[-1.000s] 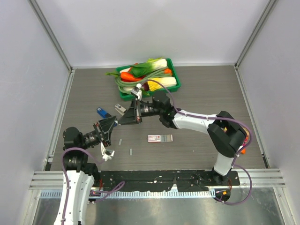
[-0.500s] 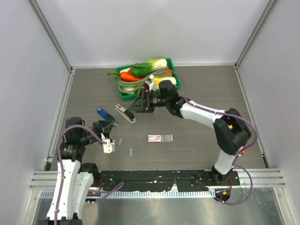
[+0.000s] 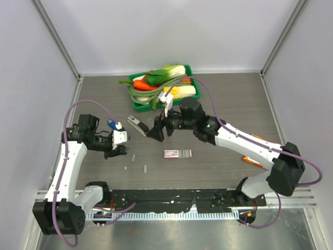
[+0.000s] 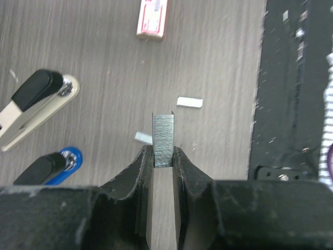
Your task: Unload the staples from the stapler
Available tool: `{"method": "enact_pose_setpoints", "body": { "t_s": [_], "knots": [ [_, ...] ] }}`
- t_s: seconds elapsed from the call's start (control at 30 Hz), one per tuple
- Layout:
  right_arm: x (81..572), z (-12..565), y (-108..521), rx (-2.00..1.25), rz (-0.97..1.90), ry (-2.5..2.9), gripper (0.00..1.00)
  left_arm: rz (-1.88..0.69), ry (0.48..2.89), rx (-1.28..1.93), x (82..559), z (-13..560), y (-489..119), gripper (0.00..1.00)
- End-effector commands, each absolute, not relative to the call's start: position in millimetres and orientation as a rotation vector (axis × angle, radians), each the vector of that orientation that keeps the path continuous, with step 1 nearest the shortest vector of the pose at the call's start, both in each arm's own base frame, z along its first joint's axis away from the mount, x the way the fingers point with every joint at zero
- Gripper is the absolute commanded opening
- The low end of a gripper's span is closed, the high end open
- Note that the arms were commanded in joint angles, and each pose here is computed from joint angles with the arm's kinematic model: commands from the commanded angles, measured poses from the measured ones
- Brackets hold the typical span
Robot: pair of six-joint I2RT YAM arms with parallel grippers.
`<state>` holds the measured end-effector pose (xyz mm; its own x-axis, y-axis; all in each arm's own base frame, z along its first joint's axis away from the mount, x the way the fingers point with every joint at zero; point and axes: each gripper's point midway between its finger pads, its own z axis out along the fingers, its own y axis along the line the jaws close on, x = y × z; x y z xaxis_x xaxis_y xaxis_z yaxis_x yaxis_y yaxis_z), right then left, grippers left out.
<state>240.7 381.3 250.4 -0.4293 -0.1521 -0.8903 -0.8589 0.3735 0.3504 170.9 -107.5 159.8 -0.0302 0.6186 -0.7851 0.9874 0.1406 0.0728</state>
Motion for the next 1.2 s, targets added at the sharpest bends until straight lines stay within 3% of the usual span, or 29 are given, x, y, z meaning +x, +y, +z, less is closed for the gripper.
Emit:
{"method": "enact_pose_setpoints", "body": {
  "t_s": [0.0,0.33,0.67,1.17],
  "knots": [
    [188,281,394,-1.124,1.041,1.568,0.75,-0.990,1.782,1.418,127,197,-135,0.02],
    [130,294,414,-1.382,1.065,1.341,0.75,-1.165,1.716,1.436,99,219,-152,0.00],
    [132,278,425,-1.454,0.970,1.321,0.74,-1.206,1.685,1.479,92,220,-158,0.00],
    [139,272,442,-1.471,0.949,1.338,0.65,-1.171,1.660,1.500,91,221,-158,0.00]
  ]
}}
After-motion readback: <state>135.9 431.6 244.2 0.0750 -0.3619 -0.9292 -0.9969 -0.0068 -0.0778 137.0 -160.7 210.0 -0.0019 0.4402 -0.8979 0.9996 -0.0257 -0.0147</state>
